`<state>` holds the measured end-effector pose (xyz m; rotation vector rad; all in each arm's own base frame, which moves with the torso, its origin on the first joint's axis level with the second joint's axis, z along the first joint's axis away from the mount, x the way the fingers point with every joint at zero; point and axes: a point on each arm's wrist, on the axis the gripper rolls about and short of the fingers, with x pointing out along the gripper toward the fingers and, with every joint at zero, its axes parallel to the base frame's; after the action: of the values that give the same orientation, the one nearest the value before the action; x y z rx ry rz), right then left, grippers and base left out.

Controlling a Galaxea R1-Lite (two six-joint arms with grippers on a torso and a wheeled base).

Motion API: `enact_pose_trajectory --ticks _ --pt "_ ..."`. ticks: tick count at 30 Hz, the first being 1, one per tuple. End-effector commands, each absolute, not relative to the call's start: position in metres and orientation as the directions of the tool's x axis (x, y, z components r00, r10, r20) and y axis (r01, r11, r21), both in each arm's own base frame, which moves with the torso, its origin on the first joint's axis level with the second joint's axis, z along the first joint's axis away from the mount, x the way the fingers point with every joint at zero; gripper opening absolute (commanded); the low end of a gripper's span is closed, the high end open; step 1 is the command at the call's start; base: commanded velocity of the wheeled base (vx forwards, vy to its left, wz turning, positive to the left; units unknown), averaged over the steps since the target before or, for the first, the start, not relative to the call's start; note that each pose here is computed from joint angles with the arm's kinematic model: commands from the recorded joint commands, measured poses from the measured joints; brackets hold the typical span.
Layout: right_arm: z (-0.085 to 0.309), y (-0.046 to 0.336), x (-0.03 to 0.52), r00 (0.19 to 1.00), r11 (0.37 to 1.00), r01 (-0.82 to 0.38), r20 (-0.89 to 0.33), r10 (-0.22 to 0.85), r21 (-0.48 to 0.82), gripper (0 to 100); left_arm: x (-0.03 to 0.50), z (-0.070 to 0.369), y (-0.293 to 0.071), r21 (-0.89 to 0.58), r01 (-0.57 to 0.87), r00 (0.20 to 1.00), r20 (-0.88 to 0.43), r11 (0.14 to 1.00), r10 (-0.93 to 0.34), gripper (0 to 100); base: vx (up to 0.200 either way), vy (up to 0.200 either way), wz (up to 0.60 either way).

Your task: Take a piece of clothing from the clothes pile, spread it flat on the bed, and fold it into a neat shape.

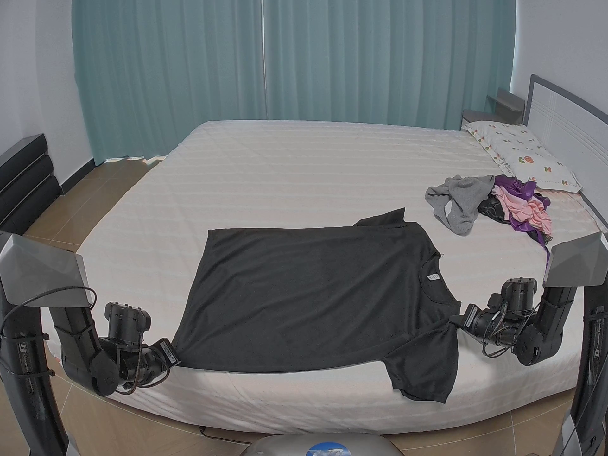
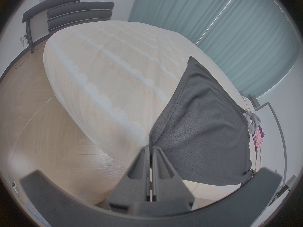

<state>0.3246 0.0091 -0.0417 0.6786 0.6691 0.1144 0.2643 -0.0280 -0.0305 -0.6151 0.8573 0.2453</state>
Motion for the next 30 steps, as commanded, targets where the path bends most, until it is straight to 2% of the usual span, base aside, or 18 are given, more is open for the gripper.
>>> enact_pose_trajectory --ticks 1,2,12,17,19,30 --pt "-0.039 0.010 0.331 0.795 0.780 0.094 -0.519 0.315 0.618 0 0.265 -0.031 -0.028 -0.408 -0.439 0.641 -0.767 0.800 -0.039 0 0.000 0.000 0.00" --pt "-0.038 0.010 0.331 0.796 0.780 0.091 -0.516 0.317 0.620 100 0.265 -0.031 -0.028 -0.408 -0.439 0.639 -0.768 0.800 -0.041 0 0.000 0.000 0.00" --pt "-0.018 0.001 0.309 0.783 0.765 0.065 -0.508 0.359 0.641 100 0.264 -0.030 -0.028 -0.425 -0.430 0.638 -0.767 0.797 -0.065 0 0.000 0.000 0.00" --pt "-0.023 0.002 0.273 0.711 0.792 0.030 -0.570 0.412 0.610 100 0.264 -0.030 -0.028 -0.424 -0.430 0.637 -0.768 0.797 -0.065 0 0.000 0.000 0.00" --pt "-0.033 0.005 0.257 0.656 0.815 0.014 -0.620 0.431 0.580 100 0.264 -0.030 -0.028 -0.425 -0.431 0.638 -0.767 0.796 -0.064 0 0.000 0.000 0.00" --pt "-0.050 0.016 0.247 0.601 0.802 -0.021 -0.633 0.488 0.597 100 0.263 -0.030 -0.027 -0.425 -0.432 0.637 -0.768 0.796 -0.064 0 0.000 0.000 0.00"
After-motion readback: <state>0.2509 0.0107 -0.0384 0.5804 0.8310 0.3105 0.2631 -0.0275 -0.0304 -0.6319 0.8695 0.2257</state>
